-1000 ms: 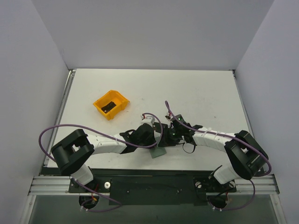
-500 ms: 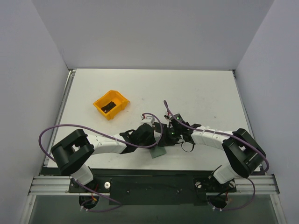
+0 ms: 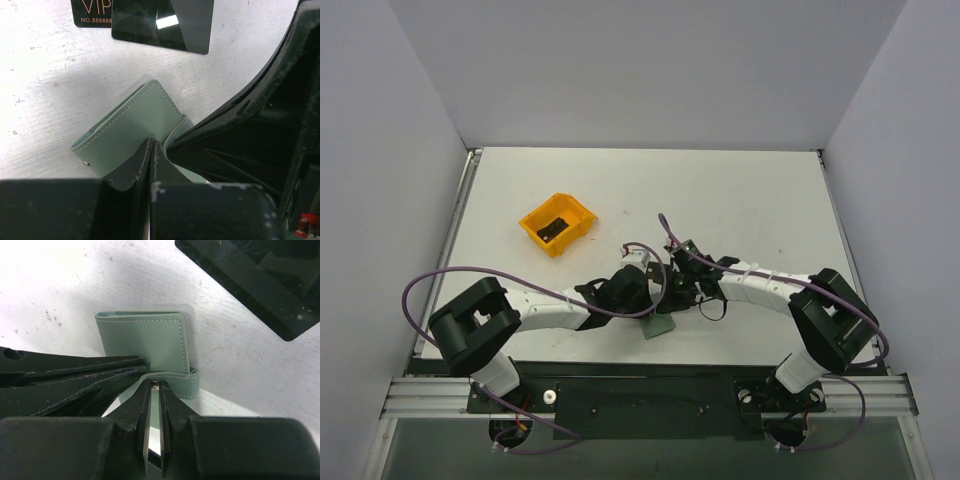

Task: Put the credit cards into the card holder
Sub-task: Close the card holder at the center of the board.

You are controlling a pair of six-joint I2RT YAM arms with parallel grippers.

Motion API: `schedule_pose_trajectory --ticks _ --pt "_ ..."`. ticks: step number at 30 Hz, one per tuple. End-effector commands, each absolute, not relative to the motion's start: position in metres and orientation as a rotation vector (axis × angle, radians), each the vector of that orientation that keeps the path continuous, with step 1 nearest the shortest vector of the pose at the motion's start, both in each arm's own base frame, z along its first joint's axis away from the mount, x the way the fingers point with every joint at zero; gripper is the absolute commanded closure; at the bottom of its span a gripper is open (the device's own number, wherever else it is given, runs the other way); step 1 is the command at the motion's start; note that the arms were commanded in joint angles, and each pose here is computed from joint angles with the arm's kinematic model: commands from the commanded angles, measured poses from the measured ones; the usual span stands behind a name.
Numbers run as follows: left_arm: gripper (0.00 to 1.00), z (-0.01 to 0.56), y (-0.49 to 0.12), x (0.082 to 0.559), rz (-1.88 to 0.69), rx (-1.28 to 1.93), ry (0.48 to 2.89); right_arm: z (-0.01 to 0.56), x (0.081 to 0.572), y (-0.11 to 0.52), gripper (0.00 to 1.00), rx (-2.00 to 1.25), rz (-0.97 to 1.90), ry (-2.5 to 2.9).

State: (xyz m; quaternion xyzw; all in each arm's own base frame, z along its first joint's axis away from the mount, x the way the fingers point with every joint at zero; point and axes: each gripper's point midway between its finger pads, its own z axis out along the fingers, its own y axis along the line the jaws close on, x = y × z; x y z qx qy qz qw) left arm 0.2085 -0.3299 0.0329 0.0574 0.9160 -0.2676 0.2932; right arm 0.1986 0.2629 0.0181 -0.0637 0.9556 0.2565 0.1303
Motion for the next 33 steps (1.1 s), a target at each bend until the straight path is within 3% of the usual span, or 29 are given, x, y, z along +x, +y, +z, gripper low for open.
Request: schedule_pose_trajectory --ticks 1,18,24,33 --pt "1.0 0.021 -0.323 0.199 -0.699 0.162 2.485 -0.004 0.194 0.251 1.0 -0.203 0.541 2.85" --pt "1.0 0.017 -0.318 0.197 -0.7 0.154 2.488 -0.043 0.181 0.227 1.0 -0.14 0.23 3.042" --pt "1.0 0.025 -0.312 0.202 -0.675 0.125 2.464 -0.02 0.193 0.242 1.0 -0.172 0.4 2.91" --pt "1.0 0.084 -0.297 0.225 -0.612 0.074 2.339 0.024 0.206 0.265 1.0 -0.247 0.632 2.714"
